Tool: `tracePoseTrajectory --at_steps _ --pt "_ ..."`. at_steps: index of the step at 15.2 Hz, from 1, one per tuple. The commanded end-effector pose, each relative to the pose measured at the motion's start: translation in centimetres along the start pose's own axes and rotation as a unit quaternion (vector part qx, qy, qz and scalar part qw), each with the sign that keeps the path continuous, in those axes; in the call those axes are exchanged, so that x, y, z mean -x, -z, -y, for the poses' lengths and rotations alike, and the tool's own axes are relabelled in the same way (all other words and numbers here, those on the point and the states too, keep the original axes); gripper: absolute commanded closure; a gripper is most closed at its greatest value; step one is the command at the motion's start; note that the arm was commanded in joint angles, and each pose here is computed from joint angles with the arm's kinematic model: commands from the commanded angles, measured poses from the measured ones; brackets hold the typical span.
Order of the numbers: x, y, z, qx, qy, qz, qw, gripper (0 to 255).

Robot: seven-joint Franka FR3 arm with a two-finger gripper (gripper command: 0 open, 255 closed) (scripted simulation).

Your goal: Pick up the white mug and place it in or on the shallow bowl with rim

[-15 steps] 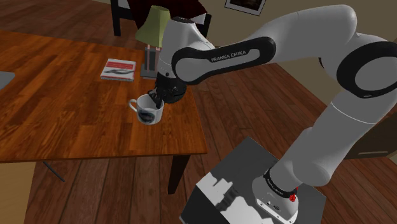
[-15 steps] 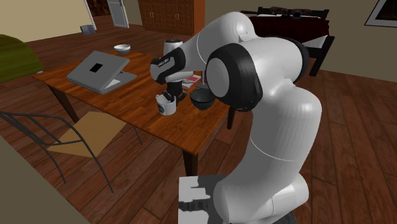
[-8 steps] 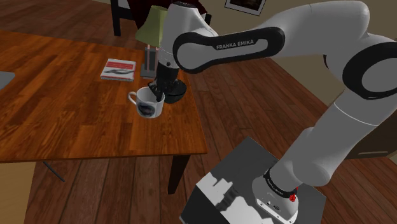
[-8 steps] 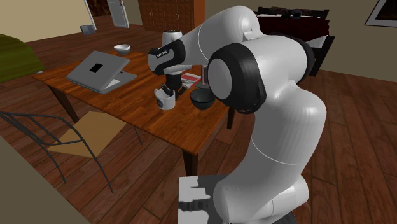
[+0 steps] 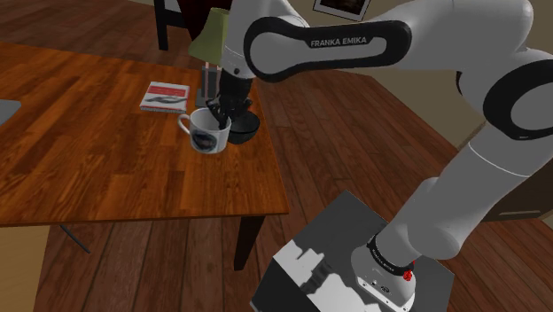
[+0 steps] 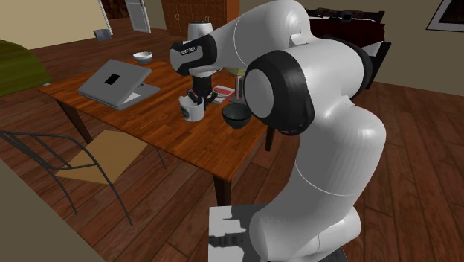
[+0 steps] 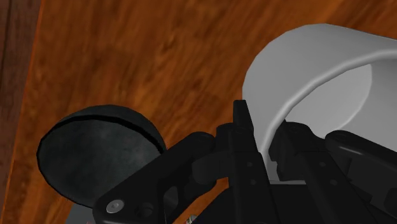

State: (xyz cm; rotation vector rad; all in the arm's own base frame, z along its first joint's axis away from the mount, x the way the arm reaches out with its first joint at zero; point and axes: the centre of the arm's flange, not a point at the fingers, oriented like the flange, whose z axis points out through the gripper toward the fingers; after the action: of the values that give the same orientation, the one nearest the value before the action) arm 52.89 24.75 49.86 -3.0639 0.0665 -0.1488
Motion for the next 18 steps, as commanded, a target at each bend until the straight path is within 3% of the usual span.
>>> tracePoseTrajectory --at_steps 1,18 --pt "-0.1 0.8 0.1 0.000 0.000 0.000 1.0000 255" --pt "-14.1 1.8 -17.4 0.000 0.000 0.000 1.0000 255"
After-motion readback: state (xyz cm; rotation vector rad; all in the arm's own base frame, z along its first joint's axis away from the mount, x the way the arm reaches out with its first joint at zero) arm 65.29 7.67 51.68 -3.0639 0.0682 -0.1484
